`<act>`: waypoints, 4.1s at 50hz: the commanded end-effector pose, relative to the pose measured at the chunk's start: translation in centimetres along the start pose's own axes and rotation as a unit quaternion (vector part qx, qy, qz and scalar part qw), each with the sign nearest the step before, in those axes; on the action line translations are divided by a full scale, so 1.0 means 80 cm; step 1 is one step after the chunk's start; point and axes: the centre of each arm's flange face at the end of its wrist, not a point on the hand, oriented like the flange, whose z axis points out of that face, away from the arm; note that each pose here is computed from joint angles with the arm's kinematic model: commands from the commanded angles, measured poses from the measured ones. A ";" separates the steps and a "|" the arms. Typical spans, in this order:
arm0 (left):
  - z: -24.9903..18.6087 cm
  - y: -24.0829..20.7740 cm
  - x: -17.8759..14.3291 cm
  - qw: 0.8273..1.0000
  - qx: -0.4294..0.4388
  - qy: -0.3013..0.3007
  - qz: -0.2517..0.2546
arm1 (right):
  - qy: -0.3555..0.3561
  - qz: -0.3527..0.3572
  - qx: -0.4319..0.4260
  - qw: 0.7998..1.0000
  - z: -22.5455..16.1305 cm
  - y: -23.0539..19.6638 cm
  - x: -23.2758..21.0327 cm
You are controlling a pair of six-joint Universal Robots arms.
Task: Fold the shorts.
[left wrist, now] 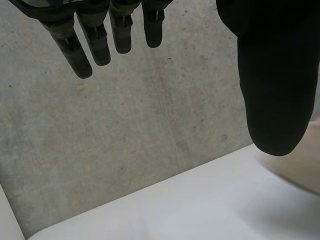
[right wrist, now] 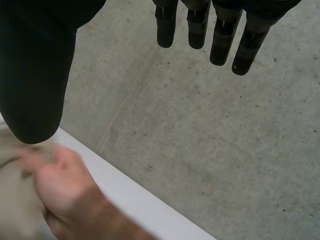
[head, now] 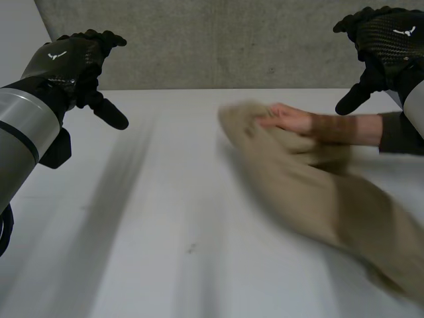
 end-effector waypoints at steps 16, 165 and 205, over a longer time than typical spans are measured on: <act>0.020 0.013 -0.005 1.000 0.010 -0.007 0.003 | -0.010 0.000 0.017 1.000 -0.006 -0.006 -0.010; 0.110 -0.024 -0.008 0.969 0.165 -0.072 0.172 | 0.007 -0.133 0.248 0.960 0.130 -0.008 -0.083; -0.129 0.190 0.086 0.949 -0.175 0.152 0.213 | -0.183 -0.263 -0.156 0.935 -0.048 0.117 -0.059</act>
